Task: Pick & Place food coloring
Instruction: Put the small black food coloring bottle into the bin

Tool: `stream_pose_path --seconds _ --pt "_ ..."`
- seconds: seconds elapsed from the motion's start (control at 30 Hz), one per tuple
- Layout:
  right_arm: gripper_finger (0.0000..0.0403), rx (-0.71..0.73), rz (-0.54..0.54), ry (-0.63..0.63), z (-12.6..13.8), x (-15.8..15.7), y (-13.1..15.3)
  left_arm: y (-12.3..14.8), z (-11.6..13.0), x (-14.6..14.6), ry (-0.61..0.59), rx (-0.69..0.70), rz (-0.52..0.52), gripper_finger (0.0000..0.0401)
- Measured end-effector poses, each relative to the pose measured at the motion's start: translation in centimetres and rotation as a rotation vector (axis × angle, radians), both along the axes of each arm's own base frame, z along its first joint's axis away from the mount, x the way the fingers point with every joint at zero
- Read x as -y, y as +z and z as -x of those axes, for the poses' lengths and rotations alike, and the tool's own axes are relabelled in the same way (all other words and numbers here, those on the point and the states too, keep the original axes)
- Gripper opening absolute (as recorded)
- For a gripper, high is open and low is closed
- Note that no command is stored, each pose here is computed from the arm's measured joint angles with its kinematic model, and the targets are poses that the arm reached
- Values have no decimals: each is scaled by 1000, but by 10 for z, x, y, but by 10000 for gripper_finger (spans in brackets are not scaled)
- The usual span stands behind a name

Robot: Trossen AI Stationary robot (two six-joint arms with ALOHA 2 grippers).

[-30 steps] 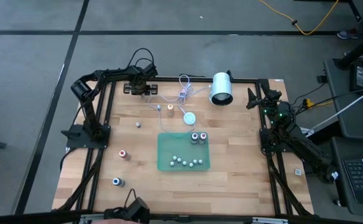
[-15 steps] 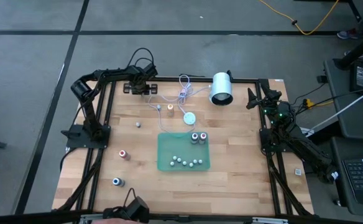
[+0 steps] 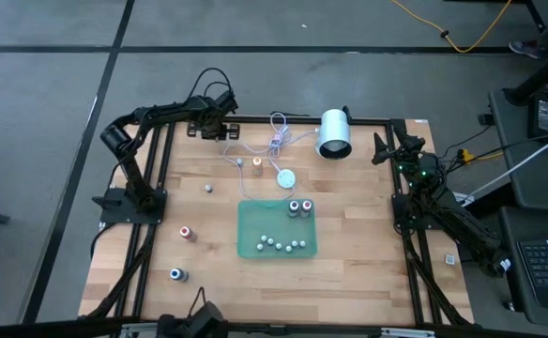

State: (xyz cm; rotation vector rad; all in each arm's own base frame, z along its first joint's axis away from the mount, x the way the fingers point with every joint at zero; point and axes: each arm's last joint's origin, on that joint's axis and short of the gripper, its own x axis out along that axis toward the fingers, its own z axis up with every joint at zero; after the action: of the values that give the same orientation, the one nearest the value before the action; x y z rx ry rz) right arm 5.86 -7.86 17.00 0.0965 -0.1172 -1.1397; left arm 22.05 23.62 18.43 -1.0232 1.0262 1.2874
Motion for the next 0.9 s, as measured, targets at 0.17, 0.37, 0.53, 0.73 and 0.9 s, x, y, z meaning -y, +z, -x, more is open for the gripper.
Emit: stream_pose_path --seconds 0.17,0.37,0.53,0.73,0.9 --pt "384 0 0 0 0 0 0 31 -7 24 -113 29 -39 67" --pt "384 0 0 0 0 0 0 64 -12 71 -279 37 -56 67" --pt "384 0 0 0 0 0 0 85 -14 118 -448 41 -69 67" --pt "384 0 0 0 0 0 0 96 -16 171 -611 22 -51 67" --pt "384 0 0 0 0 0 0 96 -22 212 -739 36 -32 67"
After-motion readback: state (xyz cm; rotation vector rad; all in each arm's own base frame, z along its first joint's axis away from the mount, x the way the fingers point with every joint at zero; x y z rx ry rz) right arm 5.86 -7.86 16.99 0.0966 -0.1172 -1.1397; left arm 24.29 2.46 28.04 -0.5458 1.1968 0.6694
